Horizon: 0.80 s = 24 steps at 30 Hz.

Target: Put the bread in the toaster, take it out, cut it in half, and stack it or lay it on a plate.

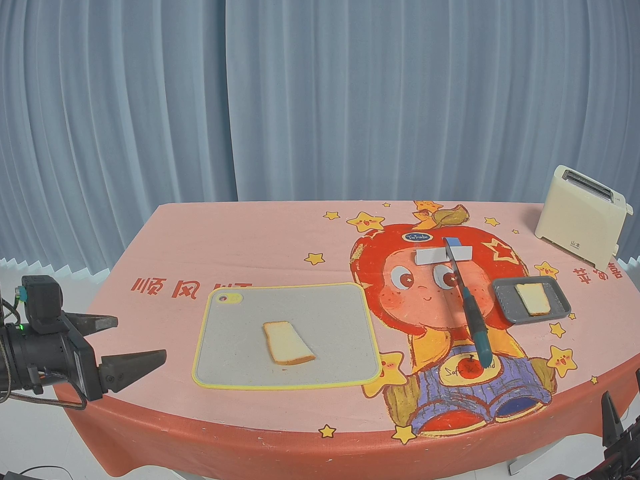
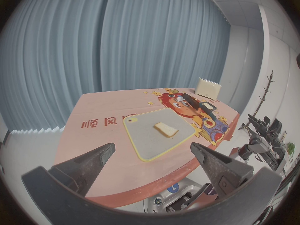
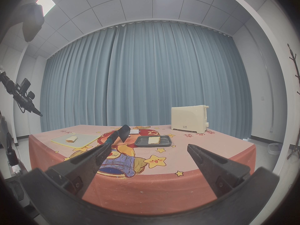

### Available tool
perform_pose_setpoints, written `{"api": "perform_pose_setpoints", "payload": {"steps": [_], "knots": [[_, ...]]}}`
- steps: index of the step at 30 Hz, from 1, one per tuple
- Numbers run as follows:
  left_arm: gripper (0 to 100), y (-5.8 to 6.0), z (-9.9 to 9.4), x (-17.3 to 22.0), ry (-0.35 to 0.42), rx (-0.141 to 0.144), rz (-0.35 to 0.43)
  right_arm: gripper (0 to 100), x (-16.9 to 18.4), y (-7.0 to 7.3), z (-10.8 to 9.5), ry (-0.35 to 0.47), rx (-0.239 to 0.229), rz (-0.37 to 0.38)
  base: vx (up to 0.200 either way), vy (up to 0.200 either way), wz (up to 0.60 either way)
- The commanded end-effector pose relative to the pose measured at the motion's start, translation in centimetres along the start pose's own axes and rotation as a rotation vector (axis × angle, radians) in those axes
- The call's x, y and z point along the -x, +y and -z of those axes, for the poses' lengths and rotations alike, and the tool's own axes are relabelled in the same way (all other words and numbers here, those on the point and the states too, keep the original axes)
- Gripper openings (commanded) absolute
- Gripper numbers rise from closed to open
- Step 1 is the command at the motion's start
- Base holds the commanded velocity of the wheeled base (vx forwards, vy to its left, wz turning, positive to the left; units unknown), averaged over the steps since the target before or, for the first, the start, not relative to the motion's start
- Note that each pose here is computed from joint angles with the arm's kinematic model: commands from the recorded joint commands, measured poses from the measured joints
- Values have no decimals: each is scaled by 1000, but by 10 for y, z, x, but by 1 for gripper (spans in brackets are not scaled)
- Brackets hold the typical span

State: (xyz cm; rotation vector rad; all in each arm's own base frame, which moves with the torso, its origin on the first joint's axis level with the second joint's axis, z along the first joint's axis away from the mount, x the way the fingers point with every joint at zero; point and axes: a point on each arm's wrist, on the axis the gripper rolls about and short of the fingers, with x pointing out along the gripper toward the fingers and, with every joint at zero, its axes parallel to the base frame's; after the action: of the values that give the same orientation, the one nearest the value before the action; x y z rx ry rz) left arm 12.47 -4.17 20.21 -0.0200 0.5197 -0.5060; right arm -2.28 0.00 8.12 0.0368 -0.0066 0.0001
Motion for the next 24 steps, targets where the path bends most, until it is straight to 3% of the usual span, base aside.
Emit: {"api": "perform_pose_setpoints", "payload": {"steps": [1, 6, 11, 12, 13, 14, 15, 19, 20, 24], "knots": [[100, -7, -4, -7, 12, -38, 56, 100, 0, 0, 5, 0, 0, 0, 0, 0, 0], [100, -13, -12, -6, -33, -61, 83, 100, 0, 0, 5, 0, 0, 0, 0, 0, 0], [100, -11, -14, -10, -31, -70, 7, 100, 0, 0, 5, 0, 0, 0, 0, 0, 0], [100, -9, -15, -17, -13, -85, -40, 100, 0, 0, 5, 0, 0, 0, 0, 0, 0], [100, -9, -15, -17, -13, -85, -40, 100, 0, 0, 5, 0, 0, 0, 0, 0, 0], [100, -8, -22, -23, -21, -115, -72, 100, 0, 0, 5, 0, 0, 0, 0, 0, 0], [100, -8, -26, -25, -25, -122, -74, 100, 0, 0, 5, 0, 0, 0, 0, 0, 0], [100, -7, -32, -30, -25, -125, -77, 100, 0, 0, 5, 0, 0, 0, 0, 0, 0], [100, -6, -46, -48, -10, -116, -74, 100, 0, 0, 5, 0, 0, 0, 0, 0, 0], [100, -4, -39, -57, 39, -119, -80, 100, 0, 0, 5, 0, 0, 2, 0, 0, 0]]}}
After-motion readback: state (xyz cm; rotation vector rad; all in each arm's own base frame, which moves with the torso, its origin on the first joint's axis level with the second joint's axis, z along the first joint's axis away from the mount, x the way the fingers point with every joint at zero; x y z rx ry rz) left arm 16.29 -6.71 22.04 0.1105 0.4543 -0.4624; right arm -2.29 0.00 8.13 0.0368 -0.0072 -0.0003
